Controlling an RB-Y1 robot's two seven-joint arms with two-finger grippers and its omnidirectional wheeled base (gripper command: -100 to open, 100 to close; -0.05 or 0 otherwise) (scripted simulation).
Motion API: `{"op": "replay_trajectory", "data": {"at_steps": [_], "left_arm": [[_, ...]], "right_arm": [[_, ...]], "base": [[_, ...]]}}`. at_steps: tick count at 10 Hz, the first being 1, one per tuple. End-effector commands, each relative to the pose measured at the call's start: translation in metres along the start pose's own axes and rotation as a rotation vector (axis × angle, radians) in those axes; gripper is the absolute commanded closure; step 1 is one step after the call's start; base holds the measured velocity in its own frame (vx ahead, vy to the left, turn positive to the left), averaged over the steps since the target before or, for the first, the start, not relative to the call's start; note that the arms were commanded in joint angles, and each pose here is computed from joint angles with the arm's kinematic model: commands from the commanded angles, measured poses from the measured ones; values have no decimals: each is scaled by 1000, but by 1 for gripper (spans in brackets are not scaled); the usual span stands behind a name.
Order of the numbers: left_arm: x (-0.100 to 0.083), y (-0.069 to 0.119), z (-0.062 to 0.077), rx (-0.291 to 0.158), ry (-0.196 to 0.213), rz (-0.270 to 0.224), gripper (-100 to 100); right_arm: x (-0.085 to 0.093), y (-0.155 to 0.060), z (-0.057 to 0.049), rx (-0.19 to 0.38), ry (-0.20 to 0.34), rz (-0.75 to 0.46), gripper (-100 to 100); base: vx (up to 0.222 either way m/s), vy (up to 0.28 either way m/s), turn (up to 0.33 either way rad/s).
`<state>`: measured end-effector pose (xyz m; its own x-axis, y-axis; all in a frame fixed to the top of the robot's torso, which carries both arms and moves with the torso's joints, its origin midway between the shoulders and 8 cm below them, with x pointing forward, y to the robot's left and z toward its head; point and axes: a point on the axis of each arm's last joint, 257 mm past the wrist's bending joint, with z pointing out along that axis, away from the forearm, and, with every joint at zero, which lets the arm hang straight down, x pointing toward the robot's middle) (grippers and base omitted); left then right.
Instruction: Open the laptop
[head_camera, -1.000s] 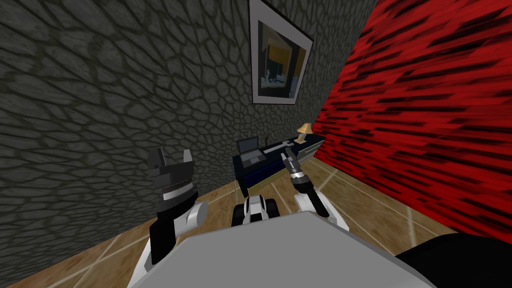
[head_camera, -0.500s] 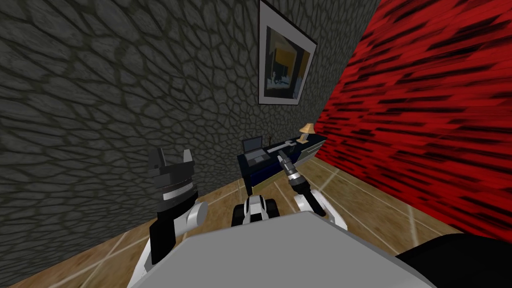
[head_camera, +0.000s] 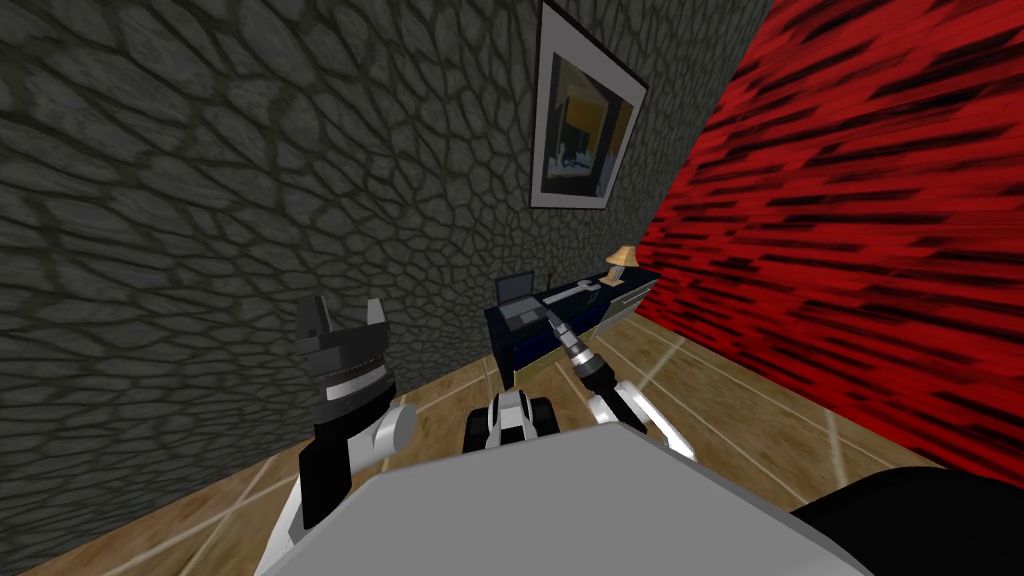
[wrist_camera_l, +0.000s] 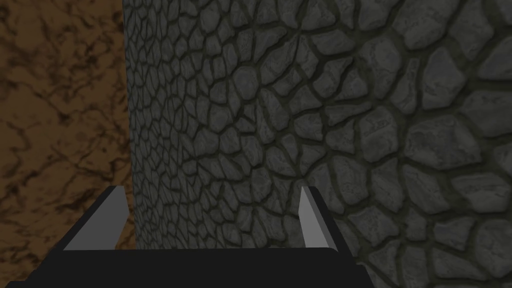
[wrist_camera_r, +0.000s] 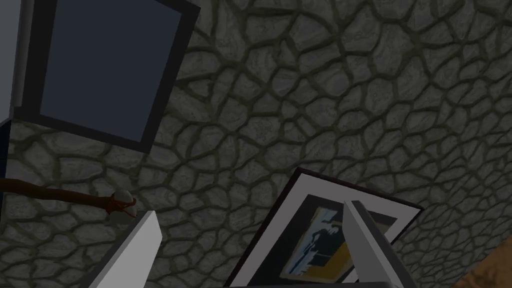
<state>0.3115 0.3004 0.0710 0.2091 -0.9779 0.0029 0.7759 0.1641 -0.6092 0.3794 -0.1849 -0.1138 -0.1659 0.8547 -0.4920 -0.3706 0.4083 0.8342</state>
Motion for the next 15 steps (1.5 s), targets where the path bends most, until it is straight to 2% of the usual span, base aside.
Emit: {"op": "replay_trajectory", "data": {"at_steps": [1, 2, 3, 4, 5, 6, 7, 9, 10, 11, 12, 14, 15], "left_arm": [[0, 0, 0, 0, 0, 0, 0], [0, 0, 0, 0, 0, 0, 0], [0, 0, 0, 0, 0, 0, 0], [0, 0, 0, 0, 0, 0, 0], [0, 0, 0, 0, 0, 0, 0], [0, 0, 0, 0, 0, 0, 0], [0, 0, 0, 0, 0, 0, 0], [0, 0, 0, 0, 0, 0, 0], [0, 0, 0, 0, 0, 0, 0], [0, 0, 0, 0, 0, 0, 0], [0, 0, 0, 0, 0, 0, 0], [0, 0, 0, 0, 0, 0, 0], [0, 0, 0, 0, 0, 0, 0]], "right_arm": [[21, -14, -4, 42, 76, -80, -100], [23, -15, -4, 43, 83, -108, -100], [35, -25, -9, 71, 128, -143, -100], [37, -26, -9, 71, 135, -174, -100], [48, -37, -15, 101, 178, -211, -100], [49, -38, -15, 99, 185, -243, -100], [58, -51, -22, 131, 227, -283, -100], [59, -51, -22, 128, 235, -323, -100], [67, -65, -30, 159, 276, -372, -100], [67, -65, -30, 157, 281, -398, -100], [72, -80, -39, 190, 319, -444, -100], [73, -80, -39, 185, 325, -483, -100], [75, -95, -49, 217, 362, -543, -100]], "base": [[-5, 169, 25], [-11, 136, 8], [1, 176, 37], [4, 140, 6], [2, 127, 24], [20, 135, 18], [46, 162, 42], [19, 108, 4], [15, 103, 45], [23, 112, 21], [44, 139, 49], [27, 83, 9], [28, 86, 43]]}}
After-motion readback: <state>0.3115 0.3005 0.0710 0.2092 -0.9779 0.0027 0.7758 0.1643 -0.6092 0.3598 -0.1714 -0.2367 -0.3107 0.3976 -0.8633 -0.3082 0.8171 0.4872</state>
